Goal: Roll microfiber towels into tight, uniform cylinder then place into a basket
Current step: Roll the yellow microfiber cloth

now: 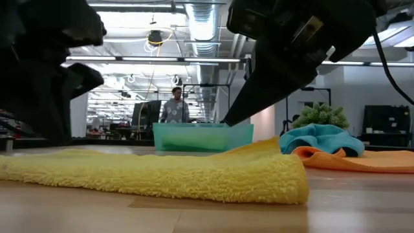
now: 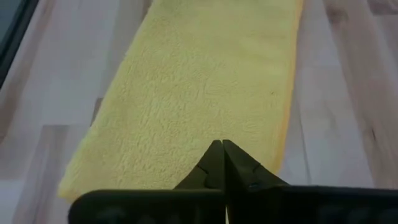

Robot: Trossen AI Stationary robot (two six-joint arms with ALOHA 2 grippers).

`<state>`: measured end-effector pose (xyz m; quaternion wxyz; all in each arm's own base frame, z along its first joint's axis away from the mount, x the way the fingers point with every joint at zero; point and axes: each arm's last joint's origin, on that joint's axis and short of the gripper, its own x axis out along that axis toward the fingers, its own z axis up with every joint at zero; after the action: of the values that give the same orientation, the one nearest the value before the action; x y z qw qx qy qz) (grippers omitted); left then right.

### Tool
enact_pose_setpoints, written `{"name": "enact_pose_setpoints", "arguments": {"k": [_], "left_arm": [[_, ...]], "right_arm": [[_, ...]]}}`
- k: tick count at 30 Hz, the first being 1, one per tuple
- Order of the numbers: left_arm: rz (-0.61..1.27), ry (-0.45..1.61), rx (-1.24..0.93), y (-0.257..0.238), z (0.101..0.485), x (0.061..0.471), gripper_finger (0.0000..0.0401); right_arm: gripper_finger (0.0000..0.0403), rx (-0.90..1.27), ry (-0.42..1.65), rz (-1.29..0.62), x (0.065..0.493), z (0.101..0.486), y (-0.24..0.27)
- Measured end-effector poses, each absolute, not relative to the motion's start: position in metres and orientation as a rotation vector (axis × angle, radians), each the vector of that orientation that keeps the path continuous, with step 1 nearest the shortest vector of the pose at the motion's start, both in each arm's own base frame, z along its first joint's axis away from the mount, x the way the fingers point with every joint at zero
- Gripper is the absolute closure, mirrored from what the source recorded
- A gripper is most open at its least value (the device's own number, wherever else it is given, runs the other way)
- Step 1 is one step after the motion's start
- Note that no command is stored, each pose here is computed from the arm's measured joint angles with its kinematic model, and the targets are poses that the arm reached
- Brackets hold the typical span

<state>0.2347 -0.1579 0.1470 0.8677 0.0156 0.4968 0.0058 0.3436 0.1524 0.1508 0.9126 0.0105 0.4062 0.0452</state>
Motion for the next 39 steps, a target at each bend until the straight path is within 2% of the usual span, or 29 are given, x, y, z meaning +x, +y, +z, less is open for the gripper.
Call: {"name": "enact_pose_setpoints", "arguments": {"k": [5, 13, 19, 24, 32, 39], "left_arm": [[-0.005, 1.071, -0.012, -0.156, 0.141, 0.231, 0.0397], [0.041, 1.12, 0.069, -0.134, 0.128, 0.228, 0.04], [0.11, 1.148, 0.162, -0.102, 0.124, 0.237, 0.0401], [0.189, 1.163, 0.261, -0.071, 0.123, 0.246, 0.0401], [0.285, 1.151, 0.262, -0.027, 0.123, 0.26, 0.0401], [0.27, 1.121, 0.273, -0.034, 0.13, 0.266, 0.0401]], "right_arm": [[0.0379, 0.033, 0.843, 0.105, 0.344, 0.151, 0.151], [0.0397, 0.035, 0.844, 0.108, 0.345, 0.151, 0.15], [0.0381, 0.039, 0.832, 0.11, 0.345, 0.151, 0.151], [0.0387, 0.041, 0.821, 0.109, 0.346, 0.152, 0.151], [0.0381, 0.039, 0.82, 0.104, 0.346, 0.152, 0.151], [0.0378, 0.037, 0.824, 0.1, 0.346, 0.152, 0.15]]}}
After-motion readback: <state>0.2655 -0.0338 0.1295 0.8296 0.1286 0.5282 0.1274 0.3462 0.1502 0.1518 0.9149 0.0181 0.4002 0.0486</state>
